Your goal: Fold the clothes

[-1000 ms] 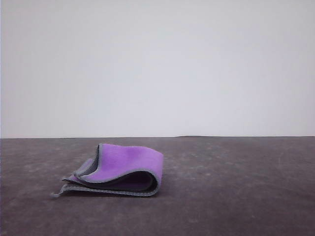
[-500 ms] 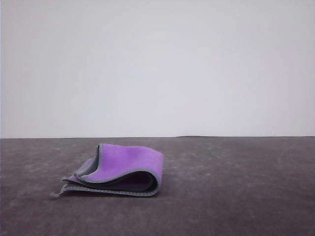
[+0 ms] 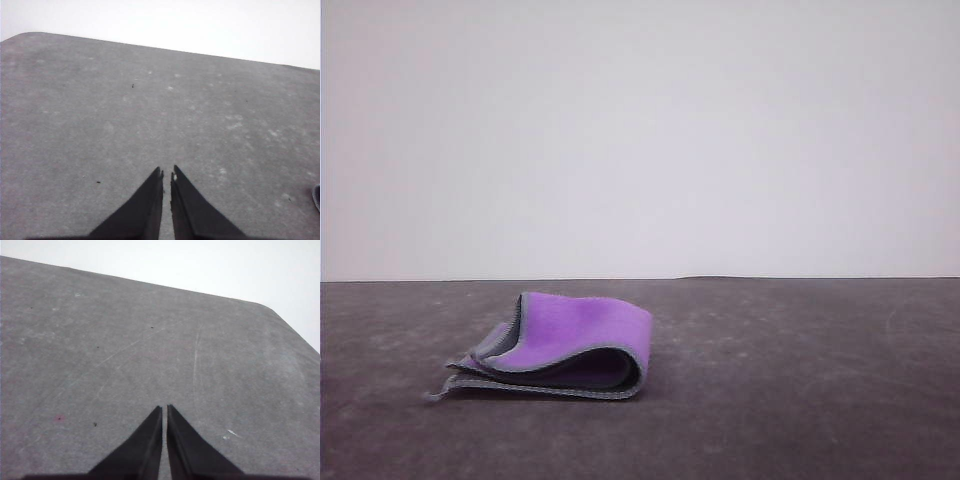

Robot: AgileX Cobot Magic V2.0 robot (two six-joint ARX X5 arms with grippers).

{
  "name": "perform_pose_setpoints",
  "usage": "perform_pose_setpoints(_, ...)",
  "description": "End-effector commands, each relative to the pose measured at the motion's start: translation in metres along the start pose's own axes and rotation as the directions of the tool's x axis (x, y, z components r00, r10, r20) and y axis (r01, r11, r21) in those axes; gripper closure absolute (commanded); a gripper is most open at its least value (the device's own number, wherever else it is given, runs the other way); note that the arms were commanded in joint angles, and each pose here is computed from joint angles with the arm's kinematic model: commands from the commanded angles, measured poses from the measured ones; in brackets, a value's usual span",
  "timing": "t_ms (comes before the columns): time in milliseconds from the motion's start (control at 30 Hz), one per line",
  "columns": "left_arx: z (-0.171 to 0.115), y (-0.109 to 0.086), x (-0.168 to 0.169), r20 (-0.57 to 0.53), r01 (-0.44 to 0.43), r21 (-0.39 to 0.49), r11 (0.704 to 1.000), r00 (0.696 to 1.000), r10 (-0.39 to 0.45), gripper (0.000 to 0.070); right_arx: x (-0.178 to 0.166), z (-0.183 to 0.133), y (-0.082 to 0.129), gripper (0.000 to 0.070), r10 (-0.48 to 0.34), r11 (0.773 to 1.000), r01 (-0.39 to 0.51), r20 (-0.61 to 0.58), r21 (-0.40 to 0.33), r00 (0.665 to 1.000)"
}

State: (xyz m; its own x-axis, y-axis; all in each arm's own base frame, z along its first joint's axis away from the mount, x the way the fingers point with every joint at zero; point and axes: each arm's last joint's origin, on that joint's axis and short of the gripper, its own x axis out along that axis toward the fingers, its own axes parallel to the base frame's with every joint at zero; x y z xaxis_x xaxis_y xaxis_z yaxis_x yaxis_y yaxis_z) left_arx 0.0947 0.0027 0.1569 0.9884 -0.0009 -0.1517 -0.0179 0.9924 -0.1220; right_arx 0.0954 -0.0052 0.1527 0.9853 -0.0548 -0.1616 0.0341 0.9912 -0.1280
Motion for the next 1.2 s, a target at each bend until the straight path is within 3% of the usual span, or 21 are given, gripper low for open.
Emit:
perform_pose_setpoints(0,-0.0069,0.0012,0.0018,-0.023,-0.007,-0.002,1.0,1.0,0.007,0.0684,0.0006,-0.0008,0.0001,0.069,-0.001,1.0,0.001,0.01,-0.001,1.0)
perform_pose_setpoints(1167,-0.0069,0.0012,0.0018,-0.023,-0.007,-0.002,1.0,1.0,0.007,0.0684,0.0006,-0.0002,0.0,0.069,-0.003,1.0,0.003,0.016,-0.001,1.0)
